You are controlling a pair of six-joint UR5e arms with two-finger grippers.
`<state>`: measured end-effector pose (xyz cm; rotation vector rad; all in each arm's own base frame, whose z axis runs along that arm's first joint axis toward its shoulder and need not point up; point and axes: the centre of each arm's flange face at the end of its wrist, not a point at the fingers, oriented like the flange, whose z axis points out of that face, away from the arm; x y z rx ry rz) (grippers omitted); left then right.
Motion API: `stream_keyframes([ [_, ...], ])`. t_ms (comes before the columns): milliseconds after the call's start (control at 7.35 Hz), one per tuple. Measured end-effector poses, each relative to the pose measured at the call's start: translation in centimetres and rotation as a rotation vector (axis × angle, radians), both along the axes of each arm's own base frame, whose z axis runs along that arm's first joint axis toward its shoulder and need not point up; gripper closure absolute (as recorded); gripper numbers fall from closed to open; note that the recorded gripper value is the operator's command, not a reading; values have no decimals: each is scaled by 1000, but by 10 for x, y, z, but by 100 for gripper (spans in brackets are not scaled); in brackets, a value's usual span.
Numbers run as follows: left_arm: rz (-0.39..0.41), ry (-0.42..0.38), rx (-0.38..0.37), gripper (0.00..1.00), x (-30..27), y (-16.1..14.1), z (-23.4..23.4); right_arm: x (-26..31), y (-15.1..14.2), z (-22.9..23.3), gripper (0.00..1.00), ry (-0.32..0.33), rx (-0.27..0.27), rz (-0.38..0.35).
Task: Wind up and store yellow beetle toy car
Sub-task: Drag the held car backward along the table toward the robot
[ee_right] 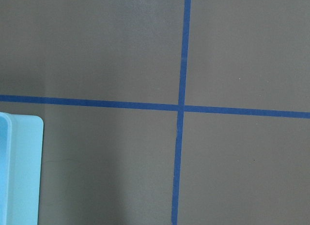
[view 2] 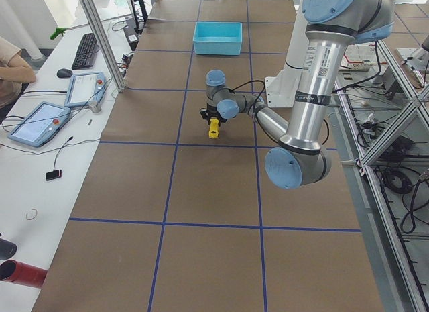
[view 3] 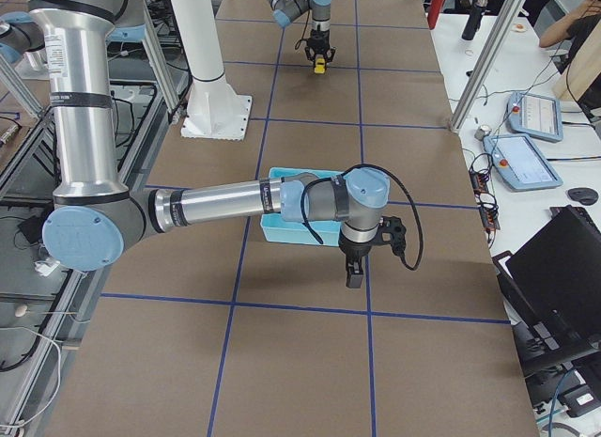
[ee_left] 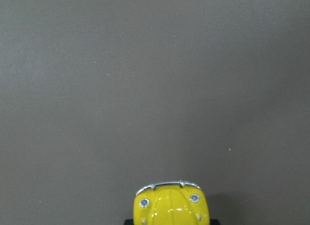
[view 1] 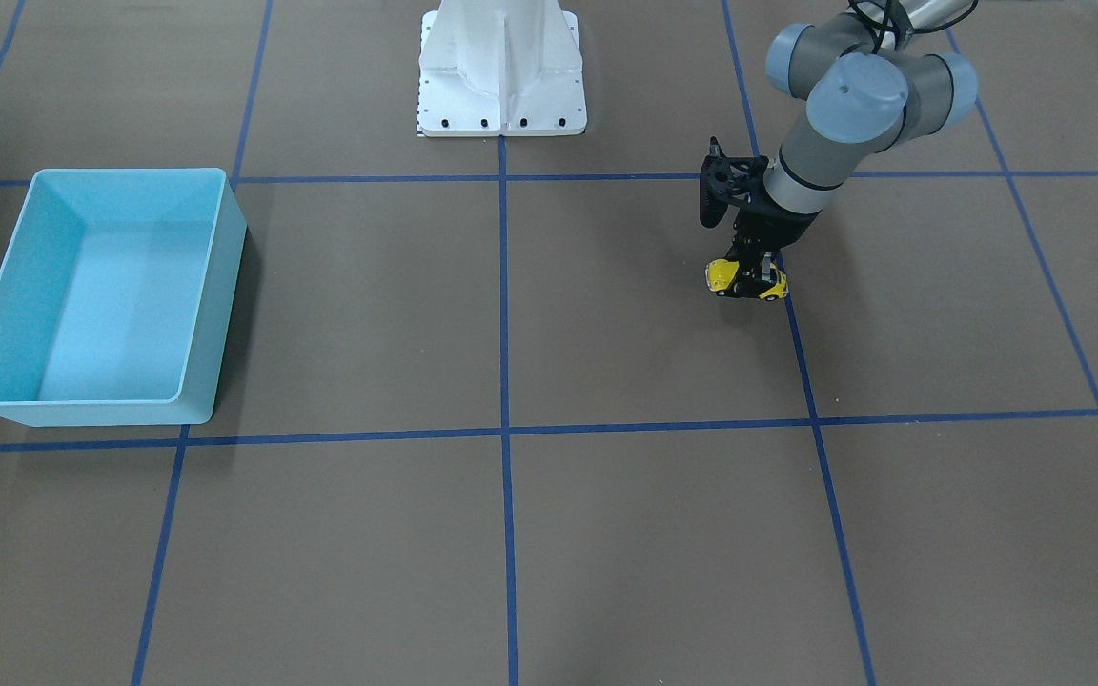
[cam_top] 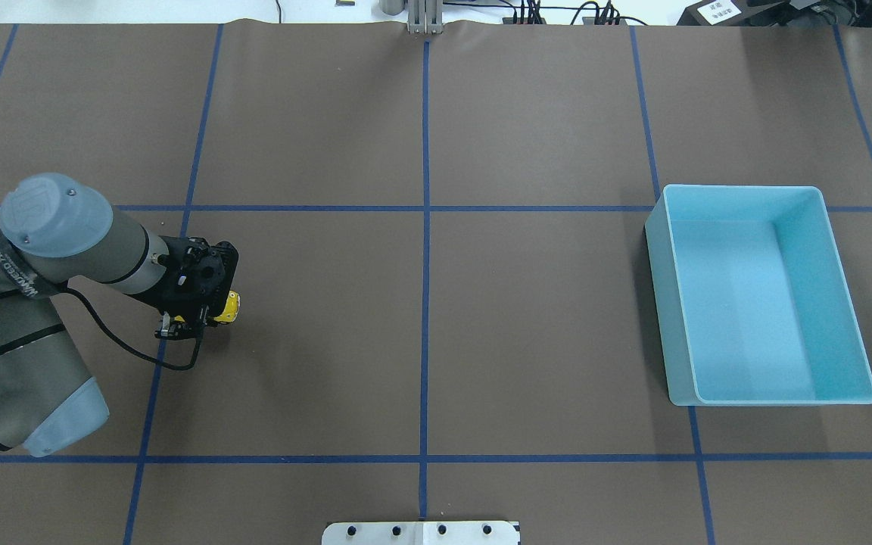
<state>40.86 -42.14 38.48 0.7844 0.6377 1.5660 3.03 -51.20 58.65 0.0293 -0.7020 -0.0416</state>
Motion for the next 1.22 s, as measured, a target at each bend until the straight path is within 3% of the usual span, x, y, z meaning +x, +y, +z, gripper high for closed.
stream_keyframes([
  [408,0,1,-17,61,5,-4,15,0,-1,1,0,1,-2,1],
  [1224,-6,29,0,67,2,-3,31,0,-1,1,0,8,-1,2],
])
